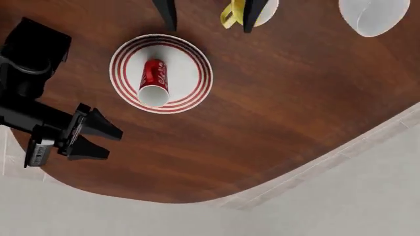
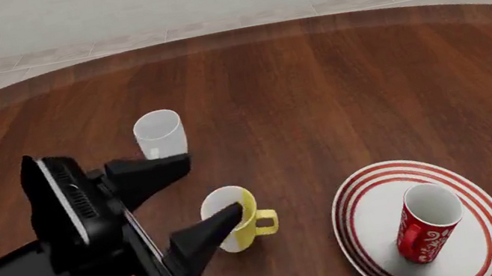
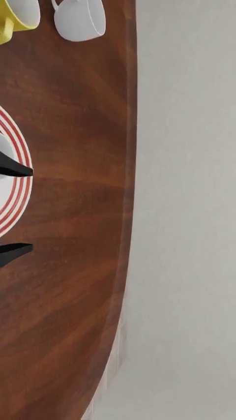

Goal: Pick up the red mug and put it on the plate

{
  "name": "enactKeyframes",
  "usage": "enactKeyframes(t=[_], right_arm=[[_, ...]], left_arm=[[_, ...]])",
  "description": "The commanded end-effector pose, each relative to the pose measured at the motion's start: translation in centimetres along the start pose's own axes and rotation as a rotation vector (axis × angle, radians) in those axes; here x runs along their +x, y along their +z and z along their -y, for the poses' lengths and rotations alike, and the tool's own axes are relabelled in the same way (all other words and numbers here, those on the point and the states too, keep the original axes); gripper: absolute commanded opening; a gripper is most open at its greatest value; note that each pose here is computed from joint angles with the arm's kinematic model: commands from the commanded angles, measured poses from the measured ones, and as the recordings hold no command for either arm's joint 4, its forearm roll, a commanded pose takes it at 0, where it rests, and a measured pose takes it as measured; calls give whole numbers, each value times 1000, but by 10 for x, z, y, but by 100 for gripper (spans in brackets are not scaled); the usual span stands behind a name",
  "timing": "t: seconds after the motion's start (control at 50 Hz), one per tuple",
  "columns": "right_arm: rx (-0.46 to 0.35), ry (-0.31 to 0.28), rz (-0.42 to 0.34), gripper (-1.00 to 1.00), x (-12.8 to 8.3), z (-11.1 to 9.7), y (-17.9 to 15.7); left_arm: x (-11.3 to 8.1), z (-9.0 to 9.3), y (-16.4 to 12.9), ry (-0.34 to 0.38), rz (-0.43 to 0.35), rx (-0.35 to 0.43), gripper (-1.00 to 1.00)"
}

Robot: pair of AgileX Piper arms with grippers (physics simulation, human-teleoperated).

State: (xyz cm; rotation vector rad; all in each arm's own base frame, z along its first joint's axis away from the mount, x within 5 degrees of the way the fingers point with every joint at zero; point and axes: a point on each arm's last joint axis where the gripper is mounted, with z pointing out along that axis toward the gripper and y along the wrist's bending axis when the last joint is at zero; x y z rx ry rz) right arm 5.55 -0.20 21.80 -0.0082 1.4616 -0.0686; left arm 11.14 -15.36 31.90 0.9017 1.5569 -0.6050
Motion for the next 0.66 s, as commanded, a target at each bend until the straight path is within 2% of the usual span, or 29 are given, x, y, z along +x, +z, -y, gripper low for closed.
enactKeyframes(t=[0.02, 0.1, 0.26, 0.3, 0.32, 0.38, 0.4, 0.44, 0.48, 0.52, 0.56, 0.66], right_arm=[[3, -3, 12, 100, -6, 0, -1], [0, -3, 14, 100, -8, 0, -1], [-5, -7, 9, 100, -8, 0, -1], [-7, -7, 8, 100, -8, 0, -1], [-6, -6, 8, 100, -8, 0, -1], [-3, -5, 8, 100, -8, 0, -1], [-3, -5, 7, 100, -8, 0, -1], [-3, -8, 7, 100, -8, 0, -1], [-3, -8, 6, 100, -8, 0, -1], [-4, -9, 6, 100, -8, 0, -1], [-2, -8, 4, 100, -7, 0, -1], [-3, -13, 0, 100, -7, 0, -1]], left_arm=[[25, -14, -55, 19, -15, -127, 100], [30, -19, -70, 7, -23, -181, 100], [37, -18, -85, 4, -25, -211, 100], [45, -17, -87, -1, -23, -218, 100], [55, -17, -88, -25, -23, -233, 100], [58, -16, -96, -13, -1, -258, 100], [56, -17, -99, -33, 4, -274, 100], [64, -17, -106, -13, 20, -311, 100], [73, -17, -111, -40, 34, -349, 100], [78, -16, -120, 3, 56, -398, 100], [87, -17, -122, -33, 57, -455, 100], [114, -14, -127, -28, 55, -541, 100]])
